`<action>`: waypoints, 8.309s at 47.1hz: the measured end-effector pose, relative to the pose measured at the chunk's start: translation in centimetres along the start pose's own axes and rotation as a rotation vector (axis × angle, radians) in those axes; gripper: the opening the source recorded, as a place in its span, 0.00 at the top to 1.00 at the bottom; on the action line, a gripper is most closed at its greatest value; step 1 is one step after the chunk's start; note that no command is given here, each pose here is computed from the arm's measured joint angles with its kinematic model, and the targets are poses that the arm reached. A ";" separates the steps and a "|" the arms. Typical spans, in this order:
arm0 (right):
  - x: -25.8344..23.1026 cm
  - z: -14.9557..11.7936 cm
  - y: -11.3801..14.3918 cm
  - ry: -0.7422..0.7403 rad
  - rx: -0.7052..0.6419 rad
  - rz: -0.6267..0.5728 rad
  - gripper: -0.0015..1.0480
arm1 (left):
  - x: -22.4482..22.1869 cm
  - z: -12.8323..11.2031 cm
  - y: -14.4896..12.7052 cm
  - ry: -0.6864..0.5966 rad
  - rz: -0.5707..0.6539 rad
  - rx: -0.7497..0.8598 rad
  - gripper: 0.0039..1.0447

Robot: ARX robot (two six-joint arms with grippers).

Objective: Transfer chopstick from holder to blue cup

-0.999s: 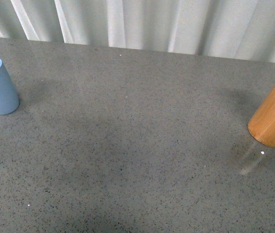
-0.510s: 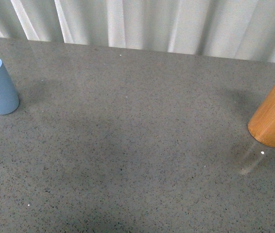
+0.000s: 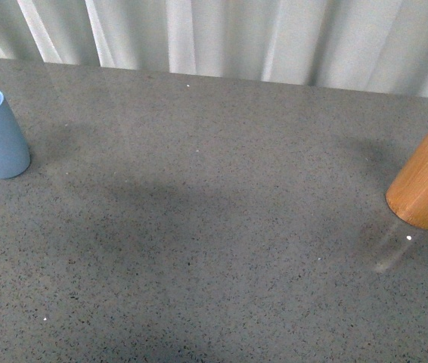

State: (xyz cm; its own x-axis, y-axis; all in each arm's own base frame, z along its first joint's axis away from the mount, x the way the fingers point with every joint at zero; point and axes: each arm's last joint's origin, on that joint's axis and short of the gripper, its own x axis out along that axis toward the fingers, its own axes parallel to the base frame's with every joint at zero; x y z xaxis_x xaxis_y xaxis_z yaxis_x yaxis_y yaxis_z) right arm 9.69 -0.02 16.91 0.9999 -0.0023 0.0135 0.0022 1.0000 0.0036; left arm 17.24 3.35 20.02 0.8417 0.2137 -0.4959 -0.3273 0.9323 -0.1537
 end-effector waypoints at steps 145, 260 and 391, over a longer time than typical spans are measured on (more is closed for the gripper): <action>0.0 0.0 0.0 0.000 0.000 0.000 0.10 | 12.0 2.9 -18.1 0.486 -0.235 0.296 0.97; 0.0 0.0 0.0 0.000 0.000 0.000 0.10 | 10.3 1.0 -25.8 0.402 -0.315 0.362 0.07; 0.0 0.0 0.0 0.000 0.000 0.000 0.10 | -5.1 -6.7 -0.3 -0.482 -0.290 0.233 0.97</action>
State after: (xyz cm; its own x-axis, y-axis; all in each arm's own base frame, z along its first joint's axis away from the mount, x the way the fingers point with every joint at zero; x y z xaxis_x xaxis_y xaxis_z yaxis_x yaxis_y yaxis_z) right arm 9.69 -0.02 16.91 0.9999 -0.0019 0.0135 0.0019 1.0000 0.0036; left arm 10.18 -0.02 16.86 0.9999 -0.0015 -0.0101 0.0015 1.0000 -0.0063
